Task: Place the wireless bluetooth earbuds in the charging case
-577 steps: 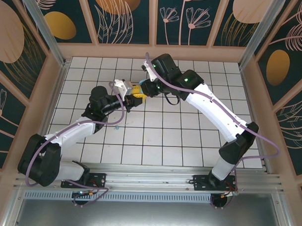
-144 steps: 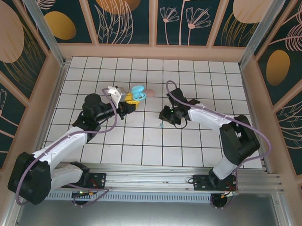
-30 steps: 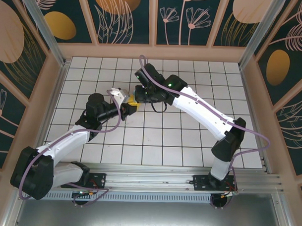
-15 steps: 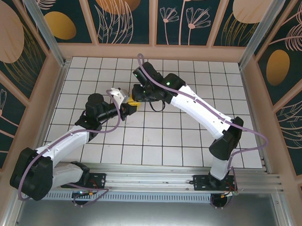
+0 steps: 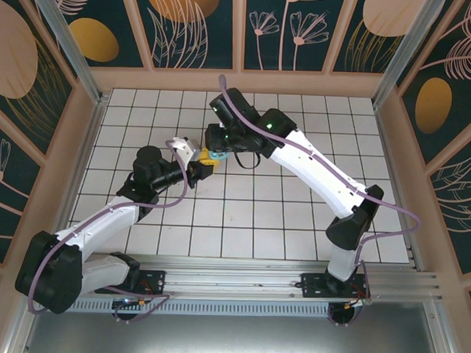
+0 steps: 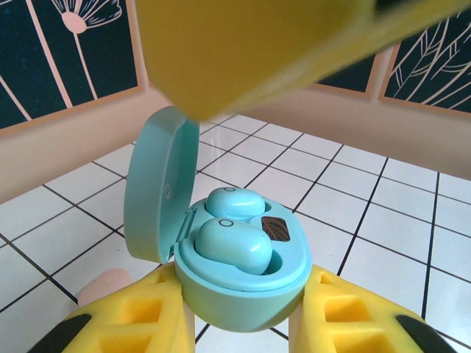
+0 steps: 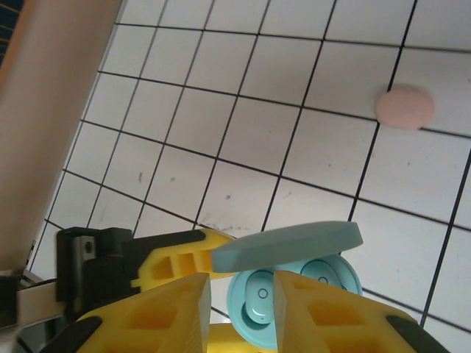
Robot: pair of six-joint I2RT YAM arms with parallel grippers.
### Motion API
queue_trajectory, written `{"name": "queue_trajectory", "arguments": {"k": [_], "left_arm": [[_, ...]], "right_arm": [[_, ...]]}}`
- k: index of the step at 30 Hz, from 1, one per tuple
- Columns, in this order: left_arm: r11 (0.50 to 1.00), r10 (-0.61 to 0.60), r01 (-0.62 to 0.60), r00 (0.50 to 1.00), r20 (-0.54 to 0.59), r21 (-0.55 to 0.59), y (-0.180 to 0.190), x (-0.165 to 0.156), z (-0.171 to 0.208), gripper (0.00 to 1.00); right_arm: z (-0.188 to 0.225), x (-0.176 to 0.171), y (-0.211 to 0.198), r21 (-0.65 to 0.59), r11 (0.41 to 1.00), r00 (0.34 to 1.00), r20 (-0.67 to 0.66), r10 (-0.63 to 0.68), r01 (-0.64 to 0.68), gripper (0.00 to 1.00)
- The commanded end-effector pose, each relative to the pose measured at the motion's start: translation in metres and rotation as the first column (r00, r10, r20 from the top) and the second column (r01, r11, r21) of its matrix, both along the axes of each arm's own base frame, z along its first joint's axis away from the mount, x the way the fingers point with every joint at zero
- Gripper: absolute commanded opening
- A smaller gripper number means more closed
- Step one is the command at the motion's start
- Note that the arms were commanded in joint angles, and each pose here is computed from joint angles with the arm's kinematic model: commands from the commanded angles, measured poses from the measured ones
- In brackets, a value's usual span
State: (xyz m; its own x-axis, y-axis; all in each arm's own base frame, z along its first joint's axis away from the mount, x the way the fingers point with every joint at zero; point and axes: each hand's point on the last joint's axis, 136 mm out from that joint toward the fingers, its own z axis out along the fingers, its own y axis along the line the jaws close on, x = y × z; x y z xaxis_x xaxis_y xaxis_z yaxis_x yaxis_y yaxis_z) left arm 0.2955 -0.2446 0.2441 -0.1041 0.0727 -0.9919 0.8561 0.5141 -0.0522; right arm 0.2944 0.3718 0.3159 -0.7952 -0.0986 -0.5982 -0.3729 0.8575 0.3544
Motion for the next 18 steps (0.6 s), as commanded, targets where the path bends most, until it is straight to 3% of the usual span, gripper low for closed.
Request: {"name": "queue_trajectory", "arguments": {"k": [1,4,9,13,18], "left_arm": [[0.999,-0.030,0.031,0.997,0.074,-0.015,-0.003,-0.004,0.019,0.19],[0.998,-0.050,0.052,0.995,0.081,-0.019,-0.005,-0.007,0.020,0.19],[0.996,-0.084,0.087,0.991,0.101,-0.024,-0.007,-0.014,0.026,0.19],[0.995,-0.089,0.092,0.990,0.112,-0.023,-0.007,-0.016,0.031,0.20],[0.996,-0.083,0.086,0.989,0.126,-0.025,-0.006,-0.015,0.038,0.20]], "right_arm": [[0.044,0.005,-0.019,0.048,0.999,0.995,0.102,0.002,-0.007,0.29],[0.036,0.027,-0.035,0.065,0.998,0.997,0.069,-0.020,0.016,0.29],[0.021,0.049,-0.026,0.122,0.991,0.998,0.042,0.055,-0.059,0.29],[0.013,0.042,-0.003,0.155,0.973,0.985,0.000,0.174,-0.172,0.29],[-0.007,0.019,-0.005,0.130,0.967,0.972,-0.050,0.227,-0.219,0.29]]}}
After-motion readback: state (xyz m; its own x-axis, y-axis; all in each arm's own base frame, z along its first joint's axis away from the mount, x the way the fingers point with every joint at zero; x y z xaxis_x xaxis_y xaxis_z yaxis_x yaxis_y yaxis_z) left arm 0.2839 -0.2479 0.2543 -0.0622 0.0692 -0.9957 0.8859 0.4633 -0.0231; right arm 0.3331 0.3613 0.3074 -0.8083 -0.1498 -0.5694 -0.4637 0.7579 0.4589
